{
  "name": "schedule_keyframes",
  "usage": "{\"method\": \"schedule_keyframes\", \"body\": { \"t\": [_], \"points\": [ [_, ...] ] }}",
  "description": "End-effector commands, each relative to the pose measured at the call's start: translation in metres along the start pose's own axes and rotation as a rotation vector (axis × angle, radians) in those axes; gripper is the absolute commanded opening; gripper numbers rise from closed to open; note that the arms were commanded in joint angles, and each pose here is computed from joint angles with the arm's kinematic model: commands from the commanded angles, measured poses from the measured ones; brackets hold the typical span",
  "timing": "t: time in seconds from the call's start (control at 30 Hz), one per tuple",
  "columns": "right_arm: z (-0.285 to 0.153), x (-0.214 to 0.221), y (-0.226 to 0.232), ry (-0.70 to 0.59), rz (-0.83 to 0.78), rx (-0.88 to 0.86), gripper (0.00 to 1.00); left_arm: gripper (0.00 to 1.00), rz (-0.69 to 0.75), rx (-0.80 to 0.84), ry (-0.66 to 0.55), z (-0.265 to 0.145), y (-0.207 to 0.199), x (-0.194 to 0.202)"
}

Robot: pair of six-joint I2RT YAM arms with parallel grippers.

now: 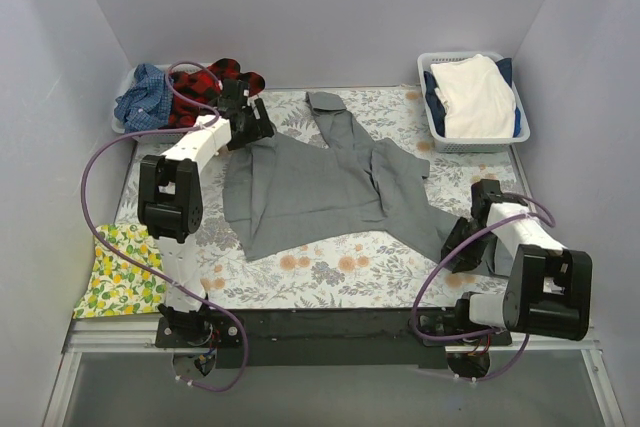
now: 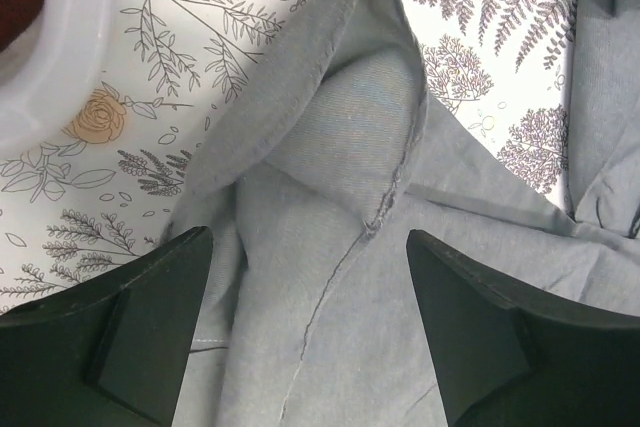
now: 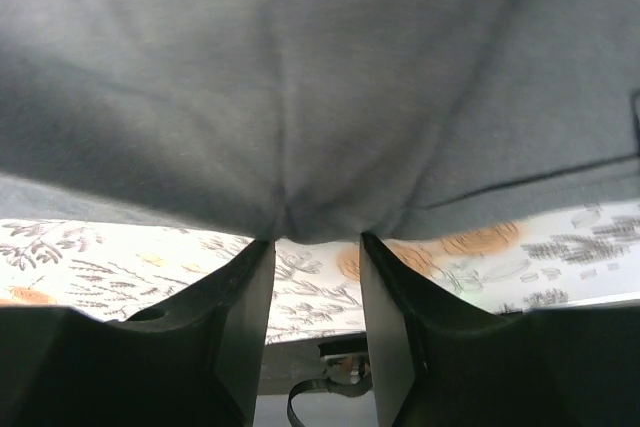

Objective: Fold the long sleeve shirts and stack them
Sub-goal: Flatten the shirt out

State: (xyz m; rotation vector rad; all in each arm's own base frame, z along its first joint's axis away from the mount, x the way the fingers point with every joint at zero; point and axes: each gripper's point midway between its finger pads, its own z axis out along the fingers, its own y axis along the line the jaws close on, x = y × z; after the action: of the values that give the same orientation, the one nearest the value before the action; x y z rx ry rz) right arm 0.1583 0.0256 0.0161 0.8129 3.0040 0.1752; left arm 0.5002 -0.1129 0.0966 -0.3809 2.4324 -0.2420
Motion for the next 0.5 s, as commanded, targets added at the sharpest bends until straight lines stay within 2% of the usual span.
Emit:
{"method": "schedule_keyframes", "body": {
  "t": [0.0, 0.13, 0.23, 0.43, 0.47],
  "points": [
    [-0.005, 0.016, -0.014, 0.029, 0.111, 0.018, 0.47, 0.79, 0.063, 0.032, 0.017, 0.004, -0.013, 0.005],
    [-0.007, 0.017, -0.014, 0.026, 0.108, 0.013, 0.45, 0.79, 0.115, 0.134, 0.043, 0.001, -0.040, 0.017],
    [-0.009, 0.012, -0.013, 0.007, 0.104, 0.011, 0.45, 0.79, 0.147, 0.143, 0.034, 0.001, -0.053, 0.021],
    [-0.020, 0.000, -0.013, -0.049, 0.092, 0.018, 0.45, 0.79, 0.154, 0.000, 0.035, 0.025, -0.039, 0.021],
    [-0.024, -0.003, -0.011, -0.066, 0.092, 0.009, 0.45, 0.78, 0.159, -0.057, 0.001, 0.028, -0.032, 0.012]
  ]
}}
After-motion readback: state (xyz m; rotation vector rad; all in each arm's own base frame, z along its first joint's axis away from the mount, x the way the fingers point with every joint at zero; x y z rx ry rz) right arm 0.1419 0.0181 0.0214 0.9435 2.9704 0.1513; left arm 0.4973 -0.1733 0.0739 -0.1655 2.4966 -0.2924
